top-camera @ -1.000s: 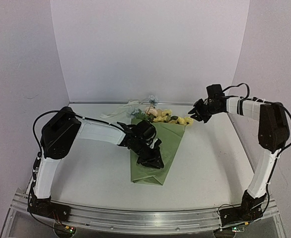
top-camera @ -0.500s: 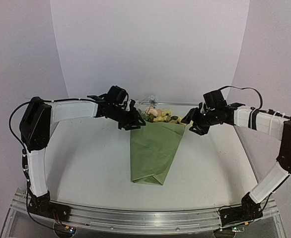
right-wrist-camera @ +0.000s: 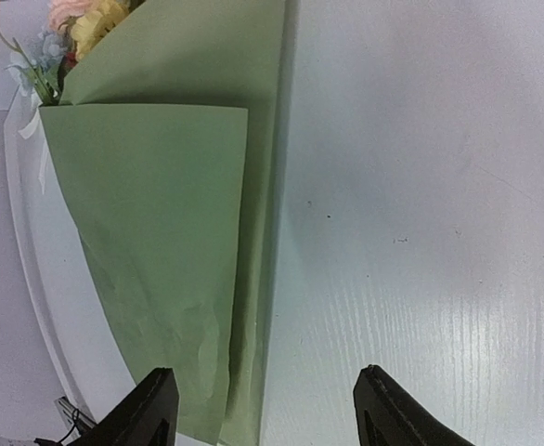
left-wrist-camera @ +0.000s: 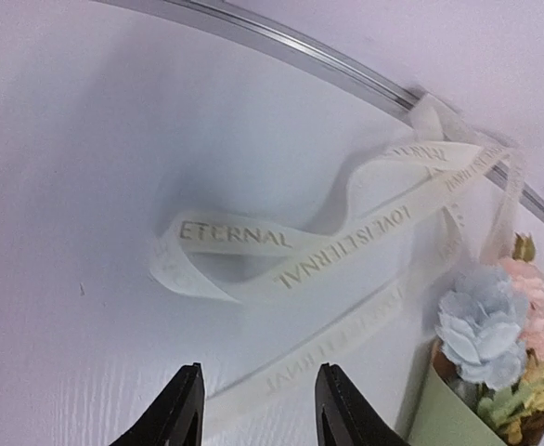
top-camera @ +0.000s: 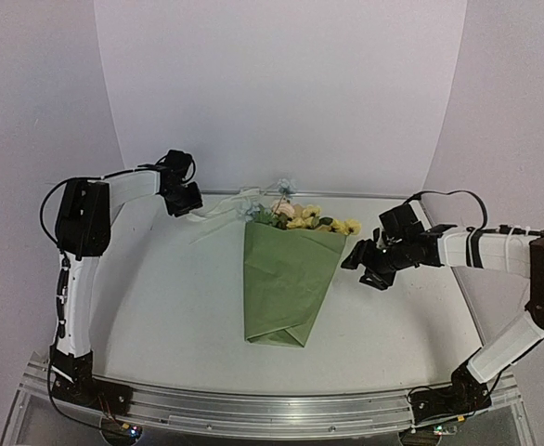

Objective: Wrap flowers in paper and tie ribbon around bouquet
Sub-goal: Pick up the ribbon from the corner of the board.

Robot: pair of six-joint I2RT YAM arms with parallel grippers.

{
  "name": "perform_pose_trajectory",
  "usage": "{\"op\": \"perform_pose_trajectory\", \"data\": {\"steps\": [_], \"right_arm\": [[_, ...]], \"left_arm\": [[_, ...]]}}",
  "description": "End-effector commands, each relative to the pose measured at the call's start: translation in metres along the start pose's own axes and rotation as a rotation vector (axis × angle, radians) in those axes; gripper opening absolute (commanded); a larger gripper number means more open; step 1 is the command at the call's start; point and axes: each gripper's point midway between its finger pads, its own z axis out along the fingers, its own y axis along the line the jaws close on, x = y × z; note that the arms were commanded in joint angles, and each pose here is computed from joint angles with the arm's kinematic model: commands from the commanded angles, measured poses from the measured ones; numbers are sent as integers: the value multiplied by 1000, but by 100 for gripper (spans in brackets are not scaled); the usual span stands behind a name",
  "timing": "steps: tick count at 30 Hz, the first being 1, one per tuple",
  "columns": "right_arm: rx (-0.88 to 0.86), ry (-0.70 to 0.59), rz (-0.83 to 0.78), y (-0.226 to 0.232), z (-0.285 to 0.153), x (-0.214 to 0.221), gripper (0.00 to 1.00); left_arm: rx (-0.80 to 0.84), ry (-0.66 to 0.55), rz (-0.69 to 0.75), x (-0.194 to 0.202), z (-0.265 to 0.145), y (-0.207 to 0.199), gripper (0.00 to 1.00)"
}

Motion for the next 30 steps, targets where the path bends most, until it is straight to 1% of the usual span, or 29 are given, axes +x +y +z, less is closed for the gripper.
{"op": "perform_pose_trajectory", "data": {"steps": [1,6,12,15,18,20,22,27,30], "right_arm": [[-48,-48,-35,15,-8,-6,67],[-48,-35,-41,17,-4,-3,67],[-35,-22,-48,18,4,-1,68],[-32,-6,-48,19,12,0,69],[-28,6,-43,18,19,1,69],[-26,7,-41,17,20,0,69],[-23,7,-41,17,21,1,69],[-22,6,-41,17,22,0,69],[-28,-1,-44,19,19,-1,68]], "left_arm": [[-137,-25,-17,-18,22,27,45],[-160,-38,-66,-28,44,36,48],[-135,-7,-80,-20,64,36,47],[-129,-3,-80,-16,68,38,40],[-120,-4,-76,-15,66,36,21],[-110,-26,-70,-22,55,33,9],[-95,-84,-64,-41,31,27,1],[-57,-297,-36,-103,-50,8,0],[18,-456,-12,-142,-120,-14,0]]}}
